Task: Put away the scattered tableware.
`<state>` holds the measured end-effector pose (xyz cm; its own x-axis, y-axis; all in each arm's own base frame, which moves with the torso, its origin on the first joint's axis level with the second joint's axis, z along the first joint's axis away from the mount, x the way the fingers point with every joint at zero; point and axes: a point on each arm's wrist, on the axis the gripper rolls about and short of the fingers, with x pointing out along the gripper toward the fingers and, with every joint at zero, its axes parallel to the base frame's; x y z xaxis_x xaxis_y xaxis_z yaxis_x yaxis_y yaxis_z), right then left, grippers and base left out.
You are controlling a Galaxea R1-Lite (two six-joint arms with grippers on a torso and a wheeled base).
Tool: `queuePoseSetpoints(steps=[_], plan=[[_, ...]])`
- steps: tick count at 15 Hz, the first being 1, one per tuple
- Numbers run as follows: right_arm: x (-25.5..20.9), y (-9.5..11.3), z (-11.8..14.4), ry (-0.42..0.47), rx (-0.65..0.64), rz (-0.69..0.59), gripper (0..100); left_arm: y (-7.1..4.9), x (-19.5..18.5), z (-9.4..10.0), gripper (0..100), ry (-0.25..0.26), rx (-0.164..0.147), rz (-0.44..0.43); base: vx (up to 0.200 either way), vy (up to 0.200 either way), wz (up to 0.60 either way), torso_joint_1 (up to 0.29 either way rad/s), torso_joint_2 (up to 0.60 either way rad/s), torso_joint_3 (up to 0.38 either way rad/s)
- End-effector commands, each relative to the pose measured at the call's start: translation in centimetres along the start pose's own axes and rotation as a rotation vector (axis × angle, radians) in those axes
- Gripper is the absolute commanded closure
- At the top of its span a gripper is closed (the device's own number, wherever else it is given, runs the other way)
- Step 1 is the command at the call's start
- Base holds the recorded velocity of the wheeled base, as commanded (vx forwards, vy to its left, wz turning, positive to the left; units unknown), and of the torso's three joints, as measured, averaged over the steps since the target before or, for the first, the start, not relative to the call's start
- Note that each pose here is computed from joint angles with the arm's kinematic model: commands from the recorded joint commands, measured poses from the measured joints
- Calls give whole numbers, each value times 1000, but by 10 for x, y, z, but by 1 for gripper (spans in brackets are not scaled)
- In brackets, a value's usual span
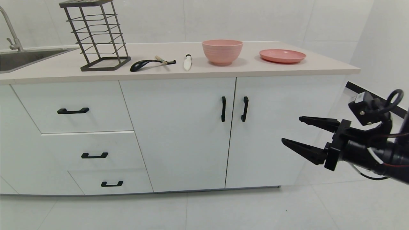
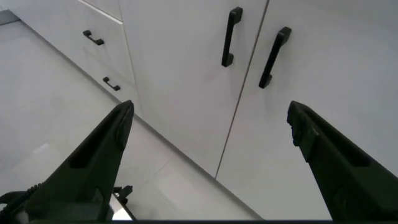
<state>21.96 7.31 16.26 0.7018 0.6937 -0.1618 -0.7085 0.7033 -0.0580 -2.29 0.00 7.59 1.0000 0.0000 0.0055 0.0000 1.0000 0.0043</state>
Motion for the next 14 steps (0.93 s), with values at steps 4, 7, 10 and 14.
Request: queuePoseSetpoints(steps=[4,7,10,14], plan=[[32,-11,-23,38,6,32,0,0,0,0,0,1,-3,-8,0,0,0,0,0,0],[62,-19,-33,52,9,58,0,0,0,0,0,1,-6,-8,0,0,0,0,0,0],[80,-25,-34,29,-4,82,0,0,0,0,0,-2,-38,-6,0,0,0,0,0,0],[81,-25,-33,26,-6,82,0,-1,-24,81,0,-381,-58,-48,0,0,0,0,0,0]])
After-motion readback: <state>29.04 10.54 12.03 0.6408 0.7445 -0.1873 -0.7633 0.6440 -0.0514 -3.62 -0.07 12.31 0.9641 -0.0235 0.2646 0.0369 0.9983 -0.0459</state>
